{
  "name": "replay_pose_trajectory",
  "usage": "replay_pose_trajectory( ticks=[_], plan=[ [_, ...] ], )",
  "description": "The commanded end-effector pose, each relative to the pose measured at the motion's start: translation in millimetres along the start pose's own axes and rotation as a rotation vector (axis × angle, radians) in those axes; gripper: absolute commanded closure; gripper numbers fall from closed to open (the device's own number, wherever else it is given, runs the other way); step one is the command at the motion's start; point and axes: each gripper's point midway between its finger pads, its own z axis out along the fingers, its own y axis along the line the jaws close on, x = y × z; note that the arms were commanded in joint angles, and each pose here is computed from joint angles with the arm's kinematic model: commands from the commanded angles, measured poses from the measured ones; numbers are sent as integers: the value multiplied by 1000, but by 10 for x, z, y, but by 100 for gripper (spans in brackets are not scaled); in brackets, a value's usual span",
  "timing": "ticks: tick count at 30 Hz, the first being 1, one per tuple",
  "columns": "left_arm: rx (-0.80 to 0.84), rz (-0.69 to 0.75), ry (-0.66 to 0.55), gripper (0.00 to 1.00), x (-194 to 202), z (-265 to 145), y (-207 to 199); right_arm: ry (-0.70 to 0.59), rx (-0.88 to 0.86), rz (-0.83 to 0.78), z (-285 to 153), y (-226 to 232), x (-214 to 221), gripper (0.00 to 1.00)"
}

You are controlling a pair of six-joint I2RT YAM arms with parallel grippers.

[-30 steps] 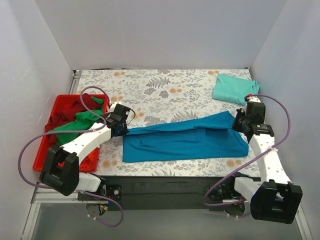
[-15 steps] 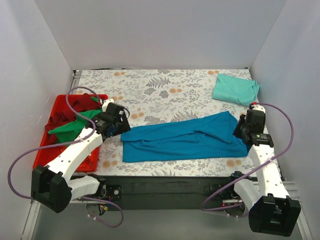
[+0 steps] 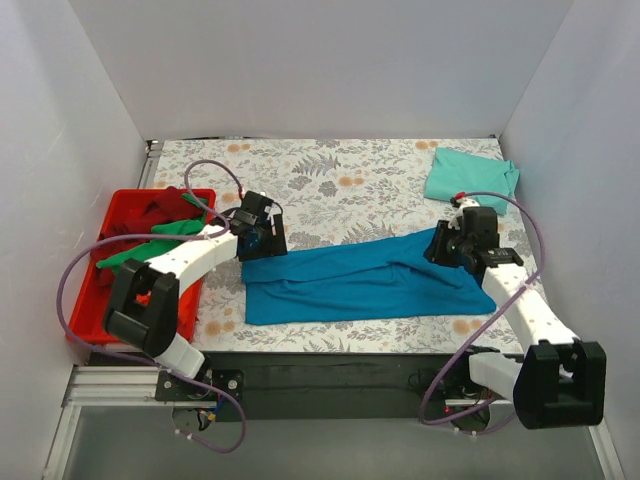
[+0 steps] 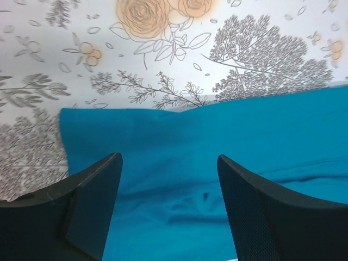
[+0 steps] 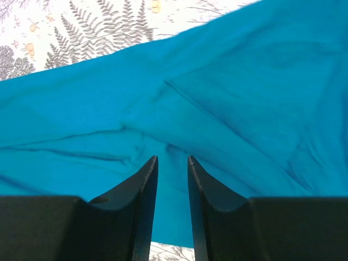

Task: Fold and stack the t-shirts
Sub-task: Fold the tshirt

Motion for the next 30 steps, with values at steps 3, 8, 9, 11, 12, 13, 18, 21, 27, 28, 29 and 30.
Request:
replay_pose_trajectory(
  ticks=[3, 8, 9, 11, 12, 13, 18, 21, 27, 28, 29, 30],
  plan=[
    [42, 56, 25, 31, 127, 219, -44, -46, -120, -49, 229, 332, -391, 66],
    [29, 68, 16, 30, 115, 274, -22, -13, -106, -72, 423, 319, -441, 66],
    [24, 70, 17, 31, 109, 281, -16, 4, -107, -74, 482, 314, -414, 66],
    [8, 74, 29, 31, 129, 318, 6, 13, -126, -83, 532, 351, -426, 65],
    [5, 79, 36, 30, 146, 330, 10, 31, -124, -81, 582, 342, -391, 66],
    [1, 78, 39, 31, 144, 345, 16, 40, -125, -85, 607, 348, -370, 65],
    [-18, 81, 41, 30, 149, 361, 49, 81, -121, -99, 706, 331, -256, 65],
    [-19, 80, 44, 30, 155, 364, 52, 94, -114, -114, 748, 321, -215, 64],
    [-26, 82, 53, 30, 178, 377, 66, 97, -103, -137, 822, 310, -228, 64],
    [-27, 80, 52, 31, 176, 377, 68, 98, -103, -141, 833, 310, -236, 64],
    [-28, 80, 51, 31, 175, 378, 70, 95, -101, -142, 838, 310, -257, 64],
    [-29, 80, 52, 30, 179, 381, 72, 98, -97, -144, 861, 300, -255, 64]
  ],
)
